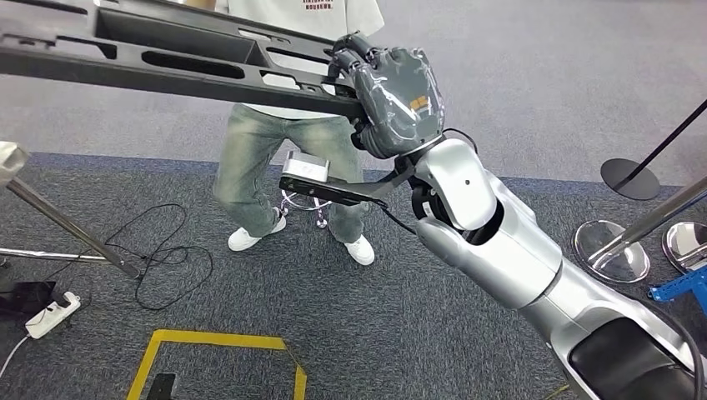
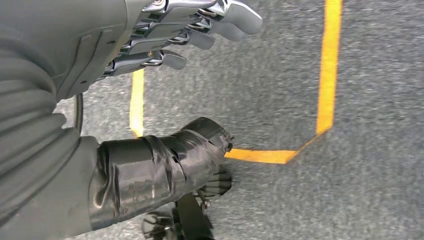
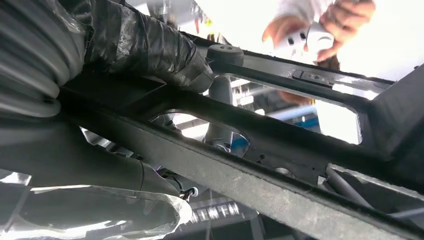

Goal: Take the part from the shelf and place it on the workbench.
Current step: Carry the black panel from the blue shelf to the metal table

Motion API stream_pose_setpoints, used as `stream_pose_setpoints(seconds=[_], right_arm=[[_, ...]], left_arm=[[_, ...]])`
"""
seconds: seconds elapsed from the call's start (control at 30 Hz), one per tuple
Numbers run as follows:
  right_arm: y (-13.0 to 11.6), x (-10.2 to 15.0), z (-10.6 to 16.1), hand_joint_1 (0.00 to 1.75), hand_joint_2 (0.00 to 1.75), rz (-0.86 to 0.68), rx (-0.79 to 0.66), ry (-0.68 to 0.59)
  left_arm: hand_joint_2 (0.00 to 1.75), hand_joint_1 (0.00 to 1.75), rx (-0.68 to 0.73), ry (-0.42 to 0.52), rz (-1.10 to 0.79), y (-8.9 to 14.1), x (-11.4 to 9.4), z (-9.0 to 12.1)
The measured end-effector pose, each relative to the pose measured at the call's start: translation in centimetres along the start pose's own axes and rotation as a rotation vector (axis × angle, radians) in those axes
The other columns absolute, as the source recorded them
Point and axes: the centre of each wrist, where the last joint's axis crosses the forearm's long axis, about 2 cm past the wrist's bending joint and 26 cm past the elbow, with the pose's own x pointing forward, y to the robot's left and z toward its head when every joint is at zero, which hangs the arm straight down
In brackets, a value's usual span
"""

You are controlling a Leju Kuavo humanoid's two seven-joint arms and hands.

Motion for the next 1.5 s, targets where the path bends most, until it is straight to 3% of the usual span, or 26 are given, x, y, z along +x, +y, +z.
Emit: stream_pose_setpoints(seconds=[0.8,1.5], right_arm=[[0.15,-0.32,0.17,1.75,1.75,-0.109,0.04,0.044],[0.32,-0.63,0.45,1.75,1.75,-0.08,0.031,0.049]], left_arm=[[1.75,0.0,0.047,0.011,-0.016,0.22,0.35,-0.16],[1.75,0.0,0.063,0.006,-0.035,0.27,0.23,-0.11]])
